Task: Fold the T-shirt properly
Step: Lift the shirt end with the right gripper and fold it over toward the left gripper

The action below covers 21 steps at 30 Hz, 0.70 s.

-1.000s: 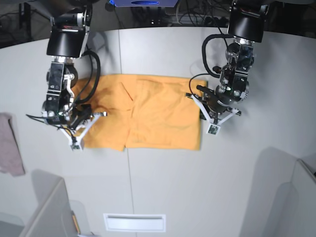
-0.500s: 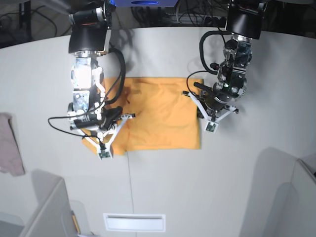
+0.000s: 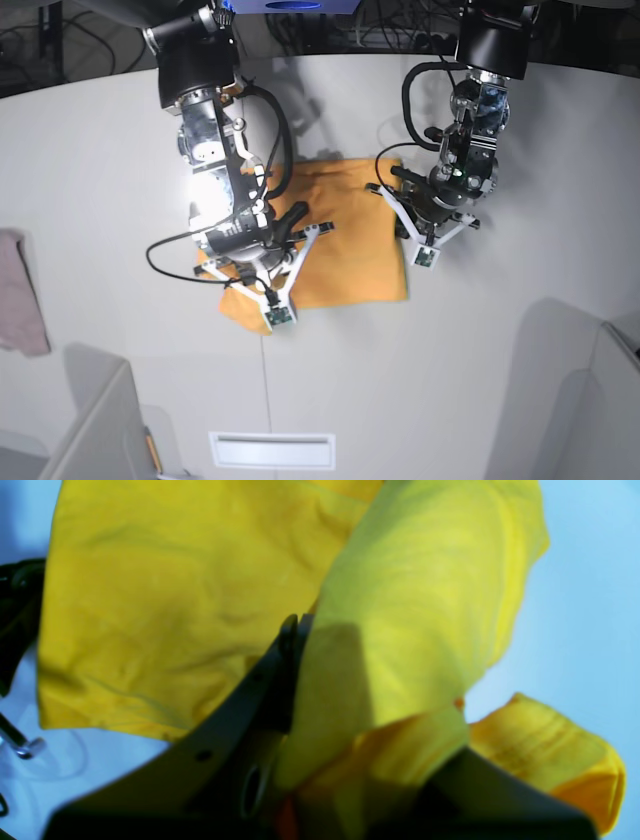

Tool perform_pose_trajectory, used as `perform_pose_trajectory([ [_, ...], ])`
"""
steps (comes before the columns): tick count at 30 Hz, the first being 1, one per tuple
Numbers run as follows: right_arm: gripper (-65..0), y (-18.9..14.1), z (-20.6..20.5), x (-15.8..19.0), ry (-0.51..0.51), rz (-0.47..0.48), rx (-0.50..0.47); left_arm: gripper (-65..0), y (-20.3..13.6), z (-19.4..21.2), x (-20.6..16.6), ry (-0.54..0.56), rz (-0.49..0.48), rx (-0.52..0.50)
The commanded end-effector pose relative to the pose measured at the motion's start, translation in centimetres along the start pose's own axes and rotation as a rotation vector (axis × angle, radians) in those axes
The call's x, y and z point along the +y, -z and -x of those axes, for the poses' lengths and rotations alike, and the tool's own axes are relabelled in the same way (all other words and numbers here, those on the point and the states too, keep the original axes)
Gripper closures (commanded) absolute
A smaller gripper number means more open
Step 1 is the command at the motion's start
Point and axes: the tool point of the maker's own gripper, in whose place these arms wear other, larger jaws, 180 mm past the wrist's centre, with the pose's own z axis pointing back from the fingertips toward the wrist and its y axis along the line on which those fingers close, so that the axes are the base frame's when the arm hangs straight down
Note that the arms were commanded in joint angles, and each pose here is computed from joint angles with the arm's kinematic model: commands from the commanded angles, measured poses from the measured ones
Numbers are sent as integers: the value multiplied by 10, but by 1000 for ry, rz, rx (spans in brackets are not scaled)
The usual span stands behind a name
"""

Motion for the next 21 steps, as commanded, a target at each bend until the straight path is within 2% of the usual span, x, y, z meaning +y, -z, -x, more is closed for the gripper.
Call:
perform_pose_trajectory([
  [1, 0, -6, -21, 4, 4, -7, -64, 0, 1, 17, -8, 8, 28, 78],
  [15, 0, 19, -10, 48, -105, -68, 0, 0, 0, 23, -9, 5, 30, 88],
  [19, 0, 25, -6, 53, -62, -67, 5, 0, 0, 24, -10, 5, 31, 90],
  [21, 0, 23, -6, 63, -39, -117, 3, 0, 0, 24, -10, 5, 31, 90],
])
